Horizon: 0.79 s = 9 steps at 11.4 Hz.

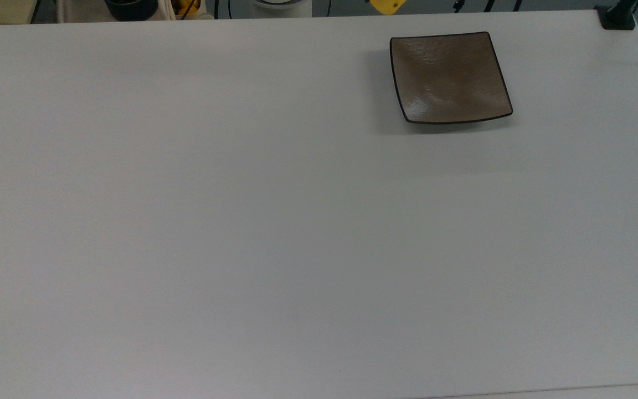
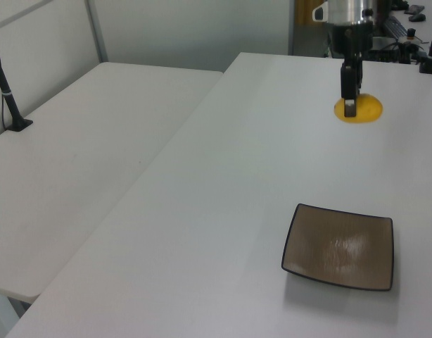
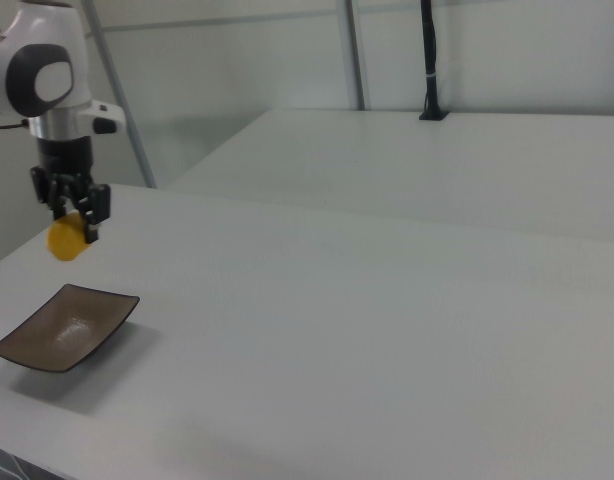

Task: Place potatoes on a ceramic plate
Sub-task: 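Carry the held potato over to the brown square plate, then lower the potato onto the plate and open the gripper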

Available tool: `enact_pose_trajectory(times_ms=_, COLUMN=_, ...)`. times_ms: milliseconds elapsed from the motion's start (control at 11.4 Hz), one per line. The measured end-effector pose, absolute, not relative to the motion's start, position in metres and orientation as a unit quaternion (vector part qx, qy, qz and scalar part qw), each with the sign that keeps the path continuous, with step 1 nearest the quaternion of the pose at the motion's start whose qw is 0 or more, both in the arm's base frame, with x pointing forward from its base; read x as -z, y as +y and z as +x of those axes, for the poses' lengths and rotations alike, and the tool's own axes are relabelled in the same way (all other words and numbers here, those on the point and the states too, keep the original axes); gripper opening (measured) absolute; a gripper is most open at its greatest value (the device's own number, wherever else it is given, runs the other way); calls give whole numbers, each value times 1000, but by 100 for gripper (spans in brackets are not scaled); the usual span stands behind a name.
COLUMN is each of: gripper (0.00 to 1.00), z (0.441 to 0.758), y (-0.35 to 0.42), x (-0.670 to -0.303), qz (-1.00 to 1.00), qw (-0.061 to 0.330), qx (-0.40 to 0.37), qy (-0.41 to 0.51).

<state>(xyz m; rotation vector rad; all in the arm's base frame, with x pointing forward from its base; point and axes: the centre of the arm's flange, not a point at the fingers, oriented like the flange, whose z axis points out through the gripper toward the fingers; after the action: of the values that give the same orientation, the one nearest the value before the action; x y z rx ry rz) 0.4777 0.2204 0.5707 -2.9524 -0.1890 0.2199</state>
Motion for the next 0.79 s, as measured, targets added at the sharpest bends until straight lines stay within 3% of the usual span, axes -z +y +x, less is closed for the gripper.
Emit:
enact_pose_trajectory(times_ms=264, gripper=67, z=455, y=282, x=-543, qz=-991, qw=78, qx=-81, qy=-70)
enact_pose_trajectory(times_ms=792, gripper=67, z=446, y=348, x=-428, qz=-993, qw=77, qx=-78, qy=-41)
